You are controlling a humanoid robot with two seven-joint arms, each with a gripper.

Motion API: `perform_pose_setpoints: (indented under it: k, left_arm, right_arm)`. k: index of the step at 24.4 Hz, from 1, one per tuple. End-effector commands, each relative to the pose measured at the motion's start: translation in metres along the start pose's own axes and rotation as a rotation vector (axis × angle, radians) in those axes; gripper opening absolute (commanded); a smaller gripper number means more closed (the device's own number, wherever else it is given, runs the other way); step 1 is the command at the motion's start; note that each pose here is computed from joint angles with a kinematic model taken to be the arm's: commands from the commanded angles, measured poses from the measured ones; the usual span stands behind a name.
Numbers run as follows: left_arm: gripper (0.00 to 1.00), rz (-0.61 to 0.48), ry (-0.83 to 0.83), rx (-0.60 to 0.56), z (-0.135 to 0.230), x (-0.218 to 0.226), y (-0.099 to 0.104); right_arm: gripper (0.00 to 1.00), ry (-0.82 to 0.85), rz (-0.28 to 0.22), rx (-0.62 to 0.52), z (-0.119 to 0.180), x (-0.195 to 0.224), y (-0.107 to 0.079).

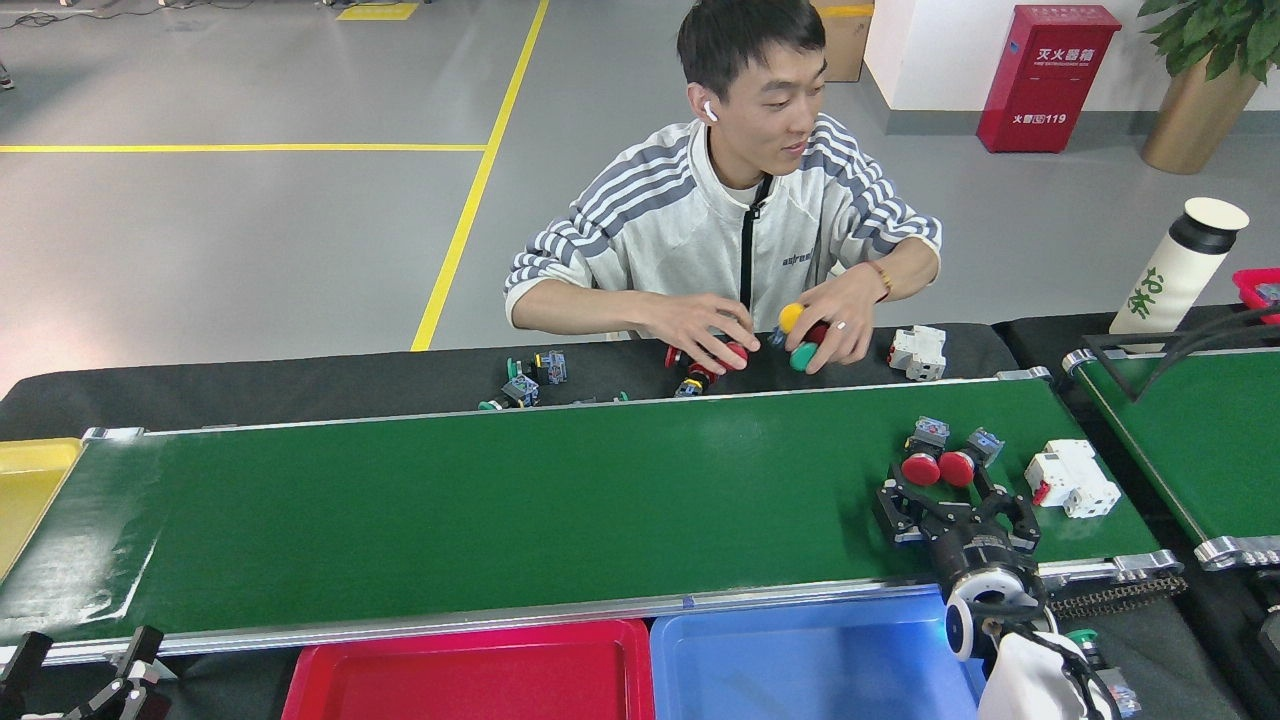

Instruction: Pick switch part from conveyor to tray

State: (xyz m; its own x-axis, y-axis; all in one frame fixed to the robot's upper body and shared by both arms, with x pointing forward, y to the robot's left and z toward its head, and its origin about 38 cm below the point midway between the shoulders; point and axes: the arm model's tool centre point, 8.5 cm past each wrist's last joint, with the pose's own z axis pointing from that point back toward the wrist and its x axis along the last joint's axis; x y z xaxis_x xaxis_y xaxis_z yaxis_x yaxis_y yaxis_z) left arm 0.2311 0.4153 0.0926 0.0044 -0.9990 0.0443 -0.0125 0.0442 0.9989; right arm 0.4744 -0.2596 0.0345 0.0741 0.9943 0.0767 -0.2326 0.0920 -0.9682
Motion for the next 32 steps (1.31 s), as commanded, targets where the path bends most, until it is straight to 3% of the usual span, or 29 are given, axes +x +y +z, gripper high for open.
perform_pose_setpoints:
  k: [1,4,8,9,11,17,23,27,32]
  left_arm:
    - [1.0,-0.012,-0.007,0.017,-0.004,0.0,0.006]
    - [1.0,-0.01,-0.025,0.018,-0.008,0.005,0.006]
    - [1.0,-0.006,-0.031,0.02,-0.01,0.009,0.006]
    - [1.0,-0.006,-0.034,0.019,-0.011,0.01,0.006]
    - [1.0,-0.005,-0.035,0.023,-0.013,0.01,0.006]
    - [1.0,-0.002,-0.032,0.028,-0.014,0.009,0.007]
    - [1.0,-0.005,-0.032,0.033,-0.014,0.009,0.009]
    - [1.0,-0.009,-0.022,0.037,-0.013,0.005,0.011]
    - [1.0,-0.005,-0.032,0.031,-0.013,0.009,0.008]
  right_arm:
    - [0.96,0.003,-0.006,-0.036,-0.009,0.003,-0.016]
    - [0.88,-0.011,0.006,-0.025,-0.012,0.006,-0.016]
    - [0.25,-0.045,0.034,-0.016,-0.012,0.013,-0.013]
    - [0.14,-0.05,0.029,-0.017,-0.012,0.014,-0.014]
    - [0.02,-0.077,0.025,-0.018,-0.012,0.017,-0.014]
    - [0.01,-0.166,0.025,-0.055,-0.006,0.029,-0.022]
    - [0.01,-0.337,0.018,-0.134,0.021,0.051,-0.032]
    - [0.01,-0.554,0.037,-0.199,0.062,0.079,-0.034]
    - [0.01,-0.9,0.093,-0.184,0.125,0.151,-0.008]
